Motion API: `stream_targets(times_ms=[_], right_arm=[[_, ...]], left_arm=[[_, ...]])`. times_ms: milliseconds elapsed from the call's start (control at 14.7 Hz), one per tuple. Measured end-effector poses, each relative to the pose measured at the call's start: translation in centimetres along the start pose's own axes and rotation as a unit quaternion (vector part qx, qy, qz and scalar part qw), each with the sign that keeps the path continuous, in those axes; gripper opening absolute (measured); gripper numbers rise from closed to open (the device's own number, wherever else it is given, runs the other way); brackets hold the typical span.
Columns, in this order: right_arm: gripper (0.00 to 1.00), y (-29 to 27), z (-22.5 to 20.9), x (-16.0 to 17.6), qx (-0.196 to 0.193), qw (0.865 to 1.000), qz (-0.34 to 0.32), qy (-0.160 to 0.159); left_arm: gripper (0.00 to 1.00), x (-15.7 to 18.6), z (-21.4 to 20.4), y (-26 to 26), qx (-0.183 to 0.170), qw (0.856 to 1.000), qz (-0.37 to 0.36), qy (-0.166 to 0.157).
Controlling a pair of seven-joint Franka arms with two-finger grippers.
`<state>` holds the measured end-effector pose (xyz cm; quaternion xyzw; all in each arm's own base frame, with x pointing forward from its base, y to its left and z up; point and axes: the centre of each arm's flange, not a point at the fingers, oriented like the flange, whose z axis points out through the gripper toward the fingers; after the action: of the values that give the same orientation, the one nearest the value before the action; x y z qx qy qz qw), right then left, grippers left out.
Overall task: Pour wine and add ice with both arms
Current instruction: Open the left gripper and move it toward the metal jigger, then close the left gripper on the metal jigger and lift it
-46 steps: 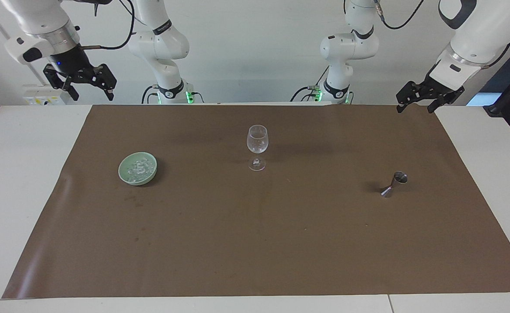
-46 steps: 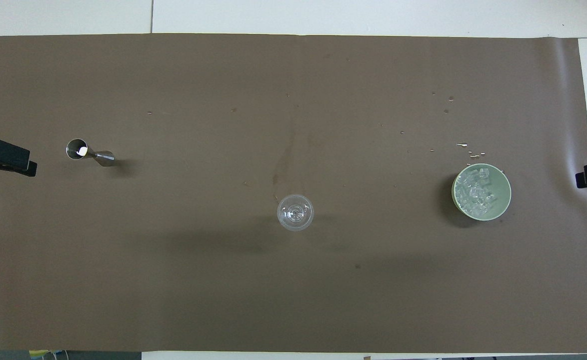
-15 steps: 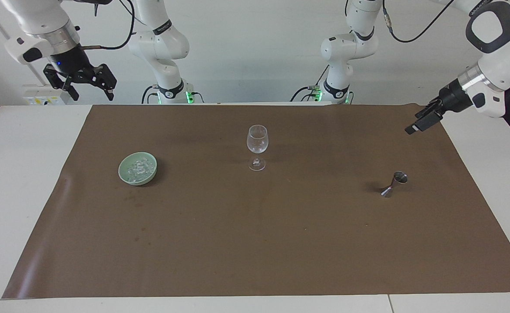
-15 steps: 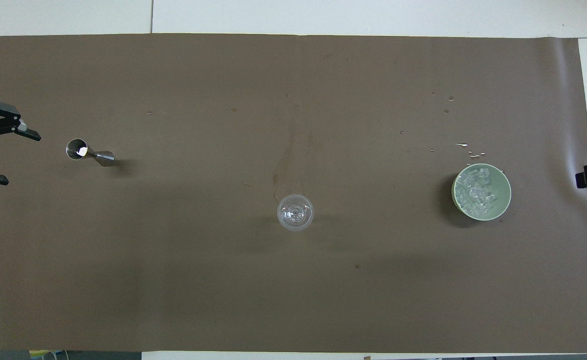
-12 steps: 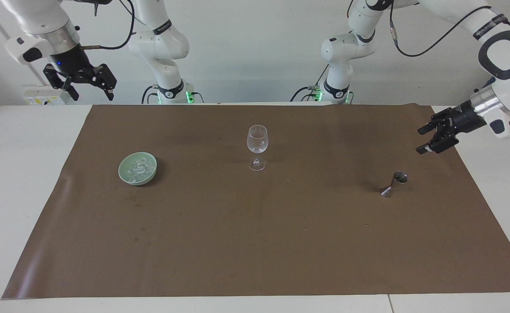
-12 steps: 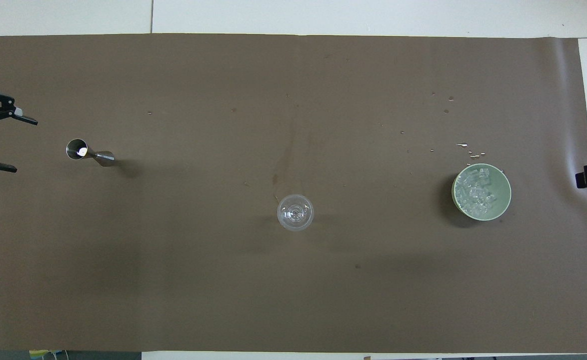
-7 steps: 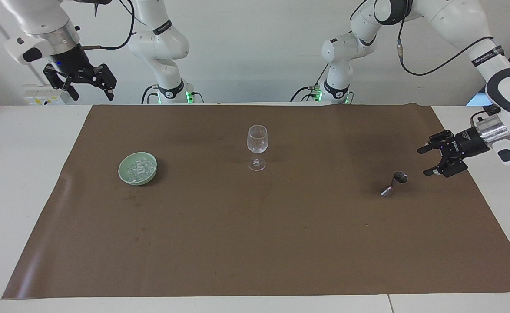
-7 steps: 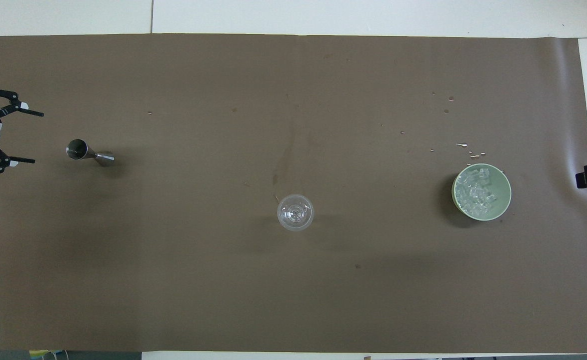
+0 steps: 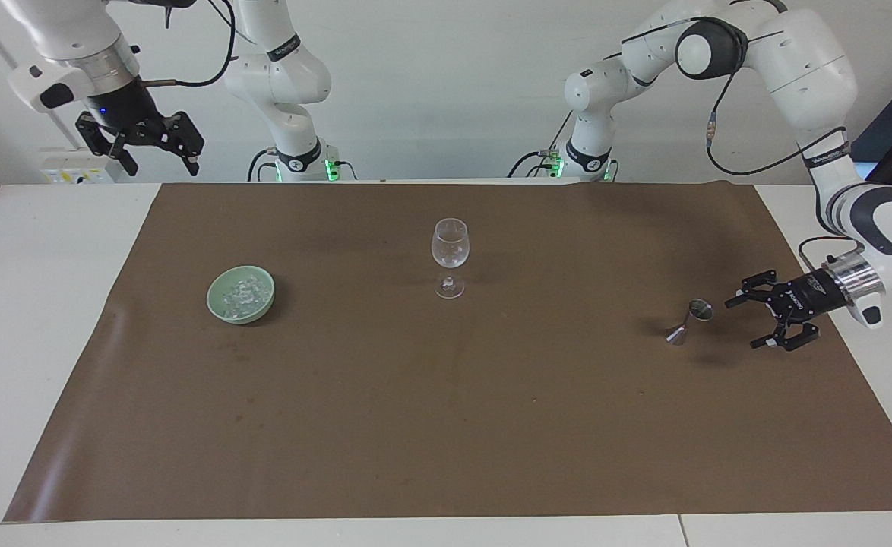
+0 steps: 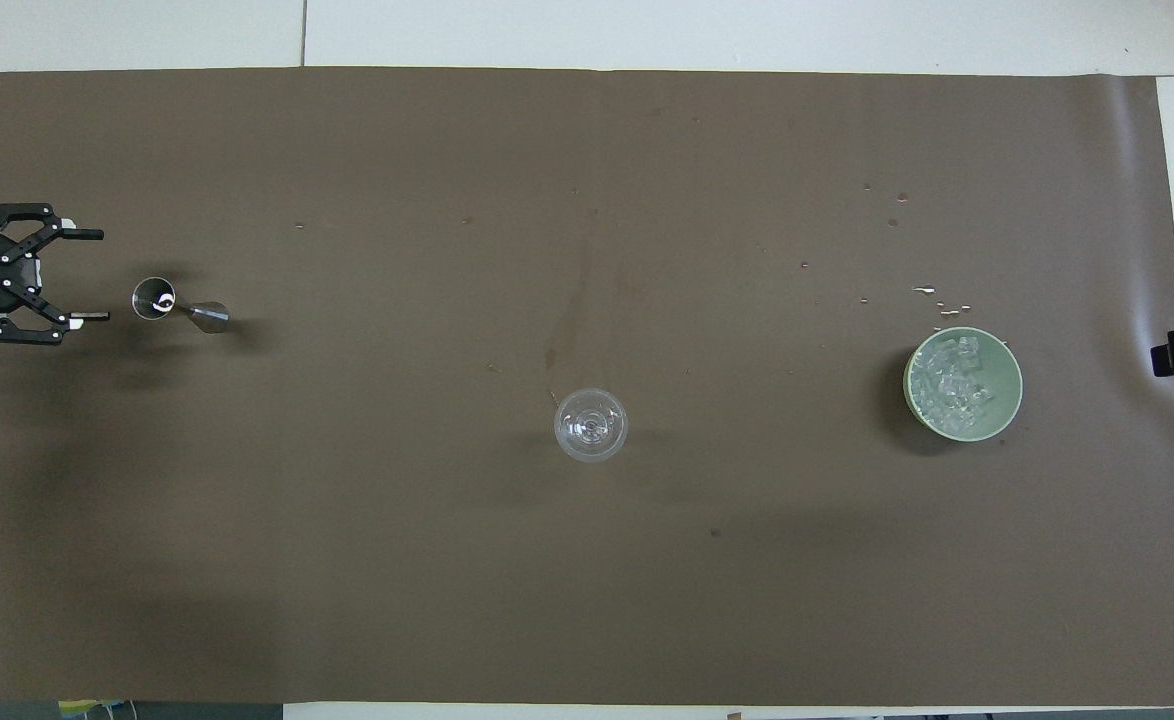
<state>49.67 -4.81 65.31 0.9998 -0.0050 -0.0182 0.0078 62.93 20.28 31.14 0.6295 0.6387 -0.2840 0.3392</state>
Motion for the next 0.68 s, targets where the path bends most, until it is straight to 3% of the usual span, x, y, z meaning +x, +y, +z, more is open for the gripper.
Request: stream_targets(times_ms=[273,477,682], right_arm=[[1.00,0.0,0.0,0.0,0.000,1.000,0.000,0.000],[1.00,0.0,0.0,0.0,0.000,1.000,0.000,0.000],[1.00,0.0,0.0,0.0,0.000,1.000,0.000,0.000]], left_arm=[[1.00,2.1,1.6,-1.2,-0.001,0.998,-0.069,-0.001],[1.00,2.6,2.4,-2.2,0.002,0.999,-0.052,-0.006],[1.00,2.9,3.6,-3.5,-0.022,0.998,-0.048,-0.037]])
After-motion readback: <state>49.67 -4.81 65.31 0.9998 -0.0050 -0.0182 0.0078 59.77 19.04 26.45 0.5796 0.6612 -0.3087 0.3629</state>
